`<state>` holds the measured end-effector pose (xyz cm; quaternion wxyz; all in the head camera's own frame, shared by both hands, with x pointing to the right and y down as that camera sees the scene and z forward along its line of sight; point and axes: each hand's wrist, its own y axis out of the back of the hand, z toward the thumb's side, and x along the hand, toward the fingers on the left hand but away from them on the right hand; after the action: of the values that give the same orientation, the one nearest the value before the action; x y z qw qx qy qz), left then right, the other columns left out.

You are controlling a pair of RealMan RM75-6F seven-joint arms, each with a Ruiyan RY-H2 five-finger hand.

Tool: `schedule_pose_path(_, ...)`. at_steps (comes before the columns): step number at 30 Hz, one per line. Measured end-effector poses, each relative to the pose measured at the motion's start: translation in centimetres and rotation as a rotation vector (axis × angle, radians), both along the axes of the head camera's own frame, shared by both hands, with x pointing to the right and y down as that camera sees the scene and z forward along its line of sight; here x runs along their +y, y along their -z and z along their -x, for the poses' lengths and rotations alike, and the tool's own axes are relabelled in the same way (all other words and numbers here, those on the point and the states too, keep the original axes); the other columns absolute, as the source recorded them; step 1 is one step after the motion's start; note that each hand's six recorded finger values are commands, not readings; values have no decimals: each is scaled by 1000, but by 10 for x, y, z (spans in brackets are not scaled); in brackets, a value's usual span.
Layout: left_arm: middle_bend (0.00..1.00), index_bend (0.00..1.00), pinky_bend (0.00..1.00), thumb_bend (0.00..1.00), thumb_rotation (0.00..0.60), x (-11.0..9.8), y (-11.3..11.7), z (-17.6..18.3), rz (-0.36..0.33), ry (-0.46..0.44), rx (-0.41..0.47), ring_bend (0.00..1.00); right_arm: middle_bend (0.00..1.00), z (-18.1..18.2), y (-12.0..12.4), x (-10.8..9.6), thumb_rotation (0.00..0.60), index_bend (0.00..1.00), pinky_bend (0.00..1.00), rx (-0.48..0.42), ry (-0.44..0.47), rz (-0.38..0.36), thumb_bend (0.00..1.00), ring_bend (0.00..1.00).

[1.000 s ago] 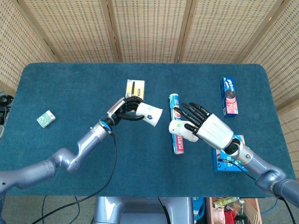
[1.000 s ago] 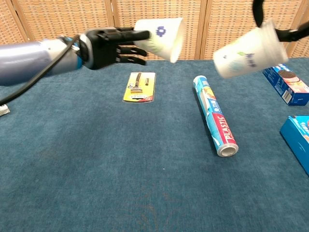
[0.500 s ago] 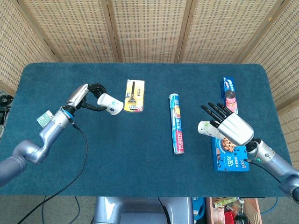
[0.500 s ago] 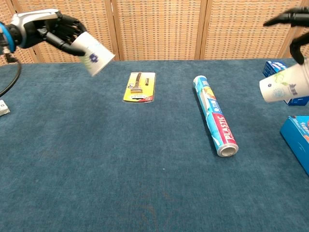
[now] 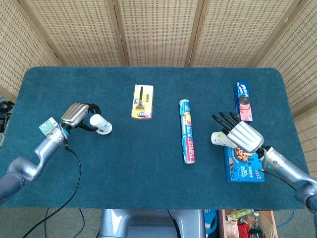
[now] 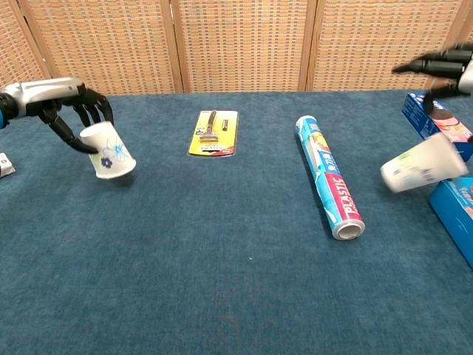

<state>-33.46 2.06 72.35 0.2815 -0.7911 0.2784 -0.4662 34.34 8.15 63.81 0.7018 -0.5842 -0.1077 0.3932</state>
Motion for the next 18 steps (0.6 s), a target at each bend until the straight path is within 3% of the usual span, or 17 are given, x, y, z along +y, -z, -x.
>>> schedule_pose_path(4, 0, 0, 0, 172, 600, 2, 4, 2, 30, 18, 9, 0, 0, 3, 27, -18, 600, 0, 101, -182, -139, -65, 0, 0)
schedule_pose_path(9, 0, 0, 0, 166, 600, -2, 34, 16, -54, 80, 79, 0, 0, -6, 58, -18, 600, 0, 40, -364, -259, -94, 0, 0)
schedule_pose_path(13, 0, 0, 0, 166, 600, 10, 61, 49, -161, 146, 85, 0, 0, -41, 75, 5, 600, 0, 7, -456, -422, -80, 0, 0)
schedule_pose_path(18, 0, 0, 0, 166, 600, 57, 88, 104, -297, 274, 12, 0, 0, -97, 75, 50, 600, 0, 2, -423, -646, -45, 0, 0)
